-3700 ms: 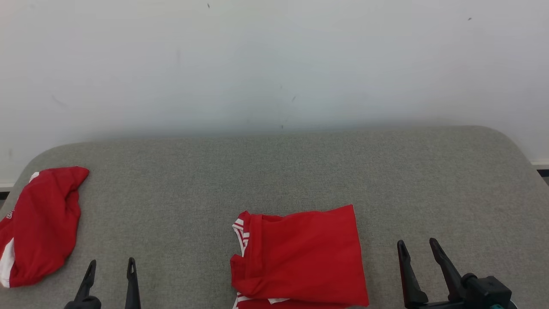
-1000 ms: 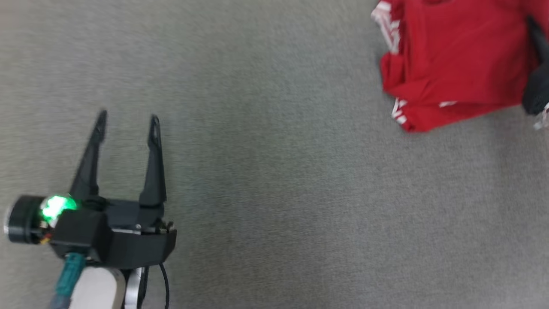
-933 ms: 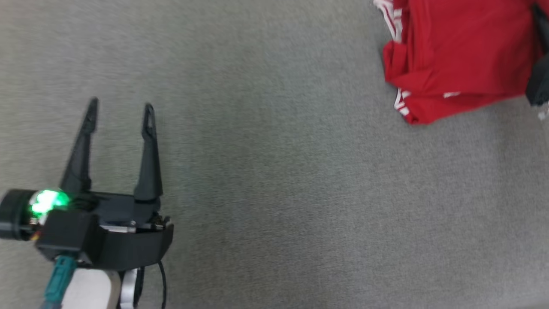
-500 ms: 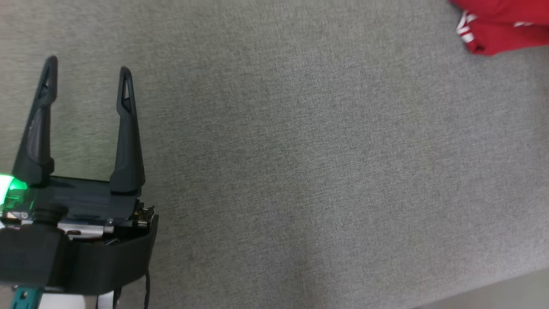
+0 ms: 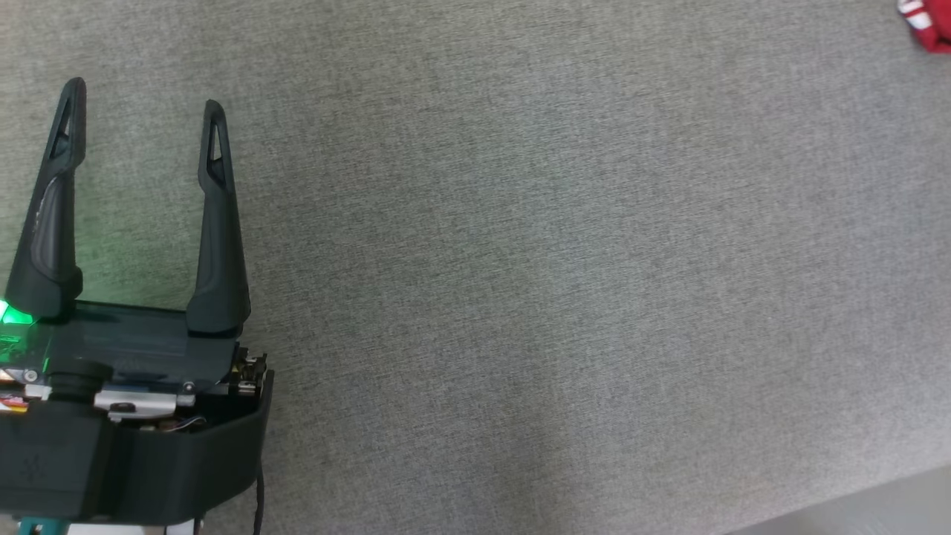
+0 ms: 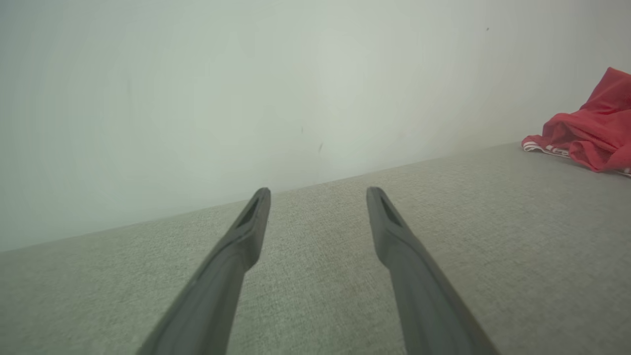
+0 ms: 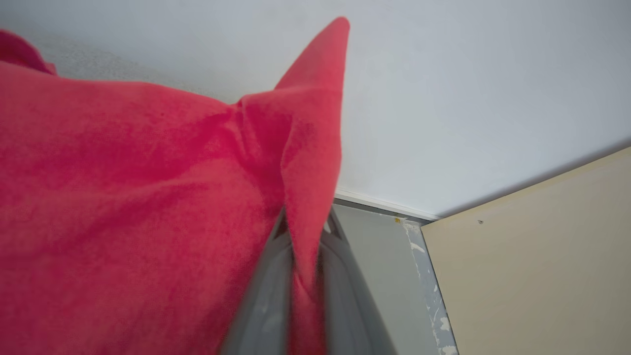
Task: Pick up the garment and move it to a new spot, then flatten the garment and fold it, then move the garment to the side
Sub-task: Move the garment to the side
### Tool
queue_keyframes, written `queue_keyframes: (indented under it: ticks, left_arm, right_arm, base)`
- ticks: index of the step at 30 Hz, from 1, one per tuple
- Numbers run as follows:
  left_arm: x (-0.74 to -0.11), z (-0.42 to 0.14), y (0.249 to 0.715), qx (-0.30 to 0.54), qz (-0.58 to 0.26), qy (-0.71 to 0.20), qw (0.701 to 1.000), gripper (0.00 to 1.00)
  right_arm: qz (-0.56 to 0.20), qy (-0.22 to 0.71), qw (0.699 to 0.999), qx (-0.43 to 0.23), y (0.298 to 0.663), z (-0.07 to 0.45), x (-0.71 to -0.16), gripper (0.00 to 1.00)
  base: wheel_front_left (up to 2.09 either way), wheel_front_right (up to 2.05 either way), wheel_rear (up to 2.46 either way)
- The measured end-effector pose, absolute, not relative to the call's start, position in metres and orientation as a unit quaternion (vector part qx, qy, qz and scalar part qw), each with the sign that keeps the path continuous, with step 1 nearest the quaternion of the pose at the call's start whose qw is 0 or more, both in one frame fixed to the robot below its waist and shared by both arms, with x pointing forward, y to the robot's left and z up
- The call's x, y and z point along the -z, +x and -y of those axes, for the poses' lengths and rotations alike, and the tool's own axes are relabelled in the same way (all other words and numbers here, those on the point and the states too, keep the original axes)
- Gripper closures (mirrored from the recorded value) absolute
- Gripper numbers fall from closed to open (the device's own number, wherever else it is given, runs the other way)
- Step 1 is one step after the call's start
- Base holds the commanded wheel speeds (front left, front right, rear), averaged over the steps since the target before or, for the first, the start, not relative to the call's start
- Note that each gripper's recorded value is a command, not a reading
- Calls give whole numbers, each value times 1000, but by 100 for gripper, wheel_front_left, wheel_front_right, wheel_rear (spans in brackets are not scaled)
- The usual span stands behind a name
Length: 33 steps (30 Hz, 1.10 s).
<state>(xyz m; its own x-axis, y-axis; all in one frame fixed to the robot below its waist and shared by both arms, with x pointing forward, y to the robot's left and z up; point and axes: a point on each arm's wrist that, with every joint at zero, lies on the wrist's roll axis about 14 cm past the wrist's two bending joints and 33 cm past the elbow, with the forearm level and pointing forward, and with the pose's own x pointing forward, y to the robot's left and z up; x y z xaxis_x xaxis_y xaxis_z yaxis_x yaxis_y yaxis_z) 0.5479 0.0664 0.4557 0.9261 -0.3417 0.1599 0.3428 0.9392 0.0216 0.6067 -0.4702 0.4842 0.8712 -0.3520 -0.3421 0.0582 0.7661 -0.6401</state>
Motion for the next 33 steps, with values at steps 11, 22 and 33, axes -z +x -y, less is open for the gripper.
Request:
queue_keyframes:
  ticks: [11, 22, 33]
  left_arm:
    - [-457, -76, 545, 160, 79, 4, 984, 0]
    - [-470, -105, 512, 109, 48, -1, 993, 0]
    - [-499, -151, 449, 45, 28, 3, 999, 0]
  right_arm:
    - [-235, -324, 908, 124, 608, 470, -485, 0]
    - [-86, -272, 955, 75, 605, 412, -550, 0]
    - [7, -171, 985, 23, 518, 356, -571, 0]
  base:
    - [0, 0, 0]
    - [0, 0, 0]
    - [0, 0, 0]
